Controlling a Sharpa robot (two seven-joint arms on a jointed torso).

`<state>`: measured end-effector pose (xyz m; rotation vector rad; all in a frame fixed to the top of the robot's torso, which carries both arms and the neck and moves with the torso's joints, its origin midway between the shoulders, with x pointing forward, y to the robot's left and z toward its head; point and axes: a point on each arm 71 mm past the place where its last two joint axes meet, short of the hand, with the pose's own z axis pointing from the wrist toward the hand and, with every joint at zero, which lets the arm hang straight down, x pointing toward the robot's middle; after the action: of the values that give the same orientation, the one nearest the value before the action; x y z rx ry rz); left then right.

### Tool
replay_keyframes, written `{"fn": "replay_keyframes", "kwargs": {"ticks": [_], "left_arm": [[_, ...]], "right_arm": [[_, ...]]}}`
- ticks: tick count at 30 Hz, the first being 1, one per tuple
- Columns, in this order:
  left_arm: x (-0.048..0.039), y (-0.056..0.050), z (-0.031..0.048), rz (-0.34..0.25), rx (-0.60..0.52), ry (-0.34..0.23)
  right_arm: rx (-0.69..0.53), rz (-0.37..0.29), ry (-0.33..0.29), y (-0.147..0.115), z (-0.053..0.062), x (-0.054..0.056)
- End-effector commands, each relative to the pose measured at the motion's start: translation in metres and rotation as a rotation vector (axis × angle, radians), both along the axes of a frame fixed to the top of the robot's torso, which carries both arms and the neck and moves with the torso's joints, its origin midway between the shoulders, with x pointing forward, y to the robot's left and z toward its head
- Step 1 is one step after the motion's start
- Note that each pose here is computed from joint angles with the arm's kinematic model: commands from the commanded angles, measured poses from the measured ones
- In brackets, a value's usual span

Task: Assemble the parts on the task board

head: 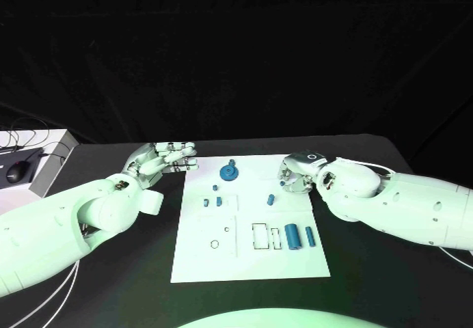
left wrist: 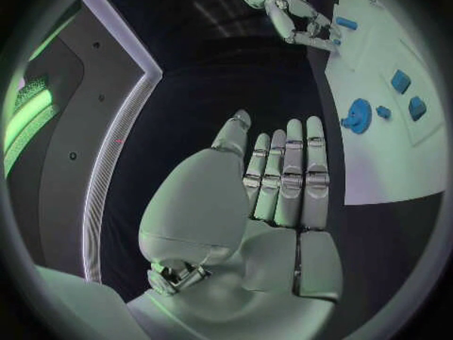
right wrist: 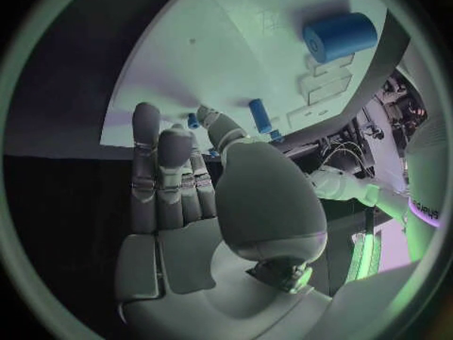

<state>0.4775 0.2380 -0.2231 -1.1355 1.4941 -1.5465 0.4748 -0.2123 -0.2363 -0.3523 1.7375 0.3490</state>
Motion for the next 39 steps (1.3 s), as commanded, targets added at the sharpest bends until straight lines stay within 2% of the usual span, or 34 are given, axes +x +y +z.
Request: {"fn": "replay_keyframes", "kwargs": {"ticks": [1,14,28,39], "left_arm": [[-0.0006,-0.002,0.0012,-0.012,-0.011,-0.011],[-0.0005,-0.002,0.0008,-0.01,0.0,-0.009],[-0.0007,-0.002,0.0007,-0.015,0.007,-0.007],[-0.0004,-0.002,0.0004,-0.015,0.013,-0.008]], "right_arm": [[-0.029,-0.005,-0.005,0.001,-0.002,0.0],[-0.022,0.005,0.014,0.007,-0.011,-0.001],[-0.022,0.008,0.03,0.009,-0.013,-0.003],[-0.001,0.0,-0.002,0.01,-0.011,-0.003]]}}
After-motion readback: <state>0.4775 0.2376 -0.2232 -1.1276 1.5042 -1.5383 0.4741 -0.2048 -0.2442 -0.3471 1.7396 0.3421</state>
